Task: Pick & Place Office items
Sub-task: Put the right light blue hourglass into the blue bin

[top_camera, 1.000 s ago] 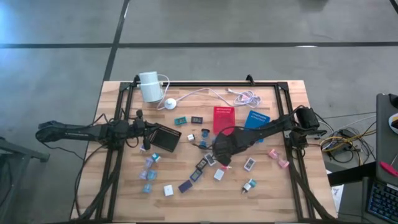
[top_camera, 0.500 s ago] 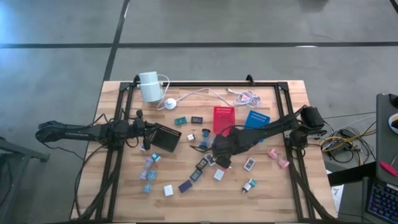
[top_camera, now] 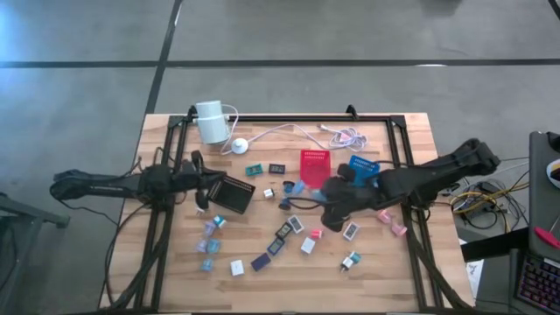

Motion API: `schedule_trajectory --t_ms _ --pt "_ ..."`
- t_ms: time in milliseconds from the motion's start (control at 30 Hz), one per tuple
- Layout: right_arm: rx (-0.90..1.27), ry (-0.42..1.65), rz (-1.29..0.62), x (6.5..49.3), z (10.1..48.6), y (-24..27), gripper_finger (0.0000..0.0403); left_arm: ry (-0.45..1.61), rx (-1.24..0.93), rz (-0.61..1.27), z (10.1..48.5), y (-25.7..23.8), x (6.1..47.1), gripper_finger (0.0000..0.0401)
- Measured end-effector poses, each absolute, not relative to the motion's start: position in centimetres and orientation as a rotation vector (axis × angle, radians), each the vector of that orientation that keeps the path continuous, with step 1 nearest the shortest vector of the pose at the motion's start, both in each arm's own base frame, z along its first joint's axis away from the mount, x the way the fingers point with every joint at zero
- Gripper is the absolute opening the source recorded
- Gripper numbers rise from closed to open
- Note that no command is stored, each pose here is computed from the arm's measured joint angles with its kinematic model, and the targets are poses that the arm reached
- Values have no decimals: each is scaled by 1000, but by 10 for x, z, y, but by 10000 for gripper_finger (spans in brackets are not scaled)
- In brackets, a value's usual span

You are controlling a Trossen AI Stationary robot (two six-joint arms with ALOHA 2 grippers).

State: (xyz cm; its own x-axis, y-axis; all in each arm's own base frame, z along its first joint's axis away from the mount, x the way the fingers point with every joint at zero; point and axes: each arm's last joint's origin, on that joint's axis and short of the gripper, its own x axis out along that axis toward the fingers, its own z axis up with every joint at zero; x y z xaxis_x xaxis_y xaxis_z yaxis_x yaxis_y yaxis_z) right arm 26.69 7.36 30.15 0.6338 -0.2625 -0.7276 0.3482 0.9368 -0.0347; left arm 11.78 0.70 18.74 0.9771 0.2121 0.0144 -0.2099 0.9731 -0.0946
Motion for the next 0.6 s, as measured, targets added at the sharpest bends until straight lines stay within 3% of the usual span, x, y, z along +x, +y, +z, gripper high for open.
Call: schedule_trajectory --t_ms 233,600 --pt "-19 801 -355 264 305 71 184 -3 -43 148 245 5 133 62" --pt "-70 821 -363 268 301 72 184 195 238 90 313 5 201 246"
